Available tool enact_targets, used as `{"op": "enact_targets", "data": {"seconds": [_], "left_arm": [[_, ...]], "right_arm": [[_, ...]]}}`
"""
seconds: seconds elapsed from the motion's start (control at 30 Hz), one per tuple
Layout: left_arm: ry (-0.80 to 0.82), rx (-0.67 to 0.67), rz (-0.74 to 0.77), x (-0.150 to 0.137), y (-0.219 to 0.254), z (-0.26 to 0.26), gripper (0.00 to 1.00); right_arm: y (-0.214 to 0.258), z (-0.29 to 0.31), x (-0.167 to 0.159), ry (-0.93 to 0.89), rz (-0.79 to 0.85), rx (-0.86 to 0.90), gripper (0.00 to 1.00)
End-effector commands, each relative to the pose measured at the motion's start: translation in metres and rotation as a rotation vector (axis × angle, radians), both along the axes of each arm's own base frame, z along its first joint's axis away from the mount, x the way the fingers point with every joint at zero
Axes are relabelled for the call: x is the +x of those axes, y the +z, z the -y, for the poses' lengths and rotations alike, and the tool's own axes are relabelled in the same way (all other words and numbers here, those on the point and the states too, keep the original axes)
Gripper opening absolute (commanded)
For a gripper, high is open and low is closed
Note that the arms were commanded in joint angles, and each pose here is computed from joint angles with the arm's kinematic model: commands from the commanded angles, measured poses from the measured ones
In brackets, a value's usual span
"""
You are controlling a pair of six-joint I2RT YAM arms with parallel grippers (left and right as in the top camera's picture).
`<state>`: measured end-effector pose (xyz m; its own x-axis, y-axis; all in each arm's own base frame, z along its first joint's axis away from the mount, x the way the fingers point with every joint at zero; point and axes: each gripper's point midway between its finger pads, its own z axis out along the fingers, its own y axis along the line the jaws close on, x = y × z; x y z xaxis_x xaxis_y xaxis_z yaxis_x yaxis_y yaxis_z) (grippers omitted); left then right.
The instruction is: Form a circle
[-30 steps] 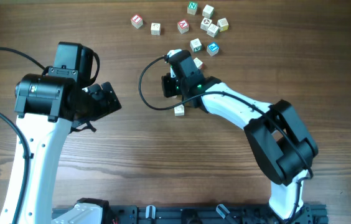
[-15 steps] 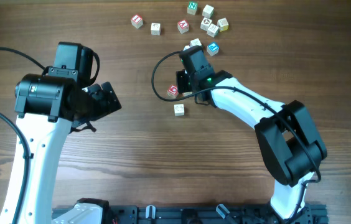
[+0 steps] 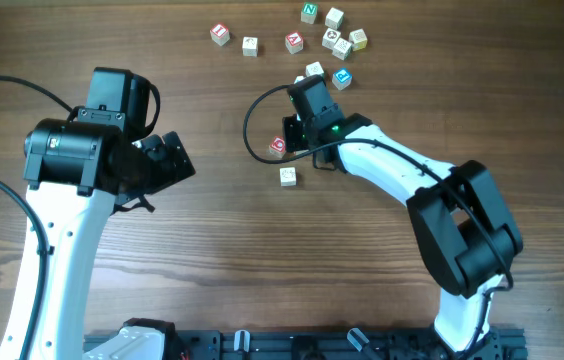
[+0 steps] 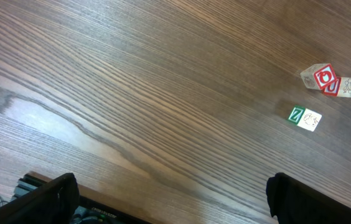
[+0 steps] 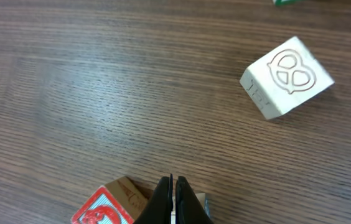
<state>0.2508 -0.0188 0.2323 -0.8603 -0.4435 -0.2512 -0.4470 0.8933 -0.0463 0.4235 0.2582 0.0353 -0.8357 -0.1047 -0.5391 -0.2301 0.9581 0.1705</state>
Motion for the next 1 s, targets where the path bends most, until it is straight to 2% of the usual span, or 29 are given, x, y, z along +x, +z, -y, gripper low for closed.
{"op": "enact_targets", "data": {"seconds": [0.0,0.83,0.97], "left_arm": [[0.020,0.011,0.012,0.000,0.003,-0.003,1.00],[0.020,0.011,0.012,0.000,0.003,-0.003,1.00],[0.020,0.011,0.012,0.000,0.003,-0.003,1.00]], "right_arm": [[-0.008,-0.005,0.002,0.009,-0.012,0.008,0.04],[-0.012,-0.011,-0.009,0.042,-0.064,0.035,0.05],[-0.004,-0.013,-0.001,0.037,-0.024,0.046,0.04]]}}
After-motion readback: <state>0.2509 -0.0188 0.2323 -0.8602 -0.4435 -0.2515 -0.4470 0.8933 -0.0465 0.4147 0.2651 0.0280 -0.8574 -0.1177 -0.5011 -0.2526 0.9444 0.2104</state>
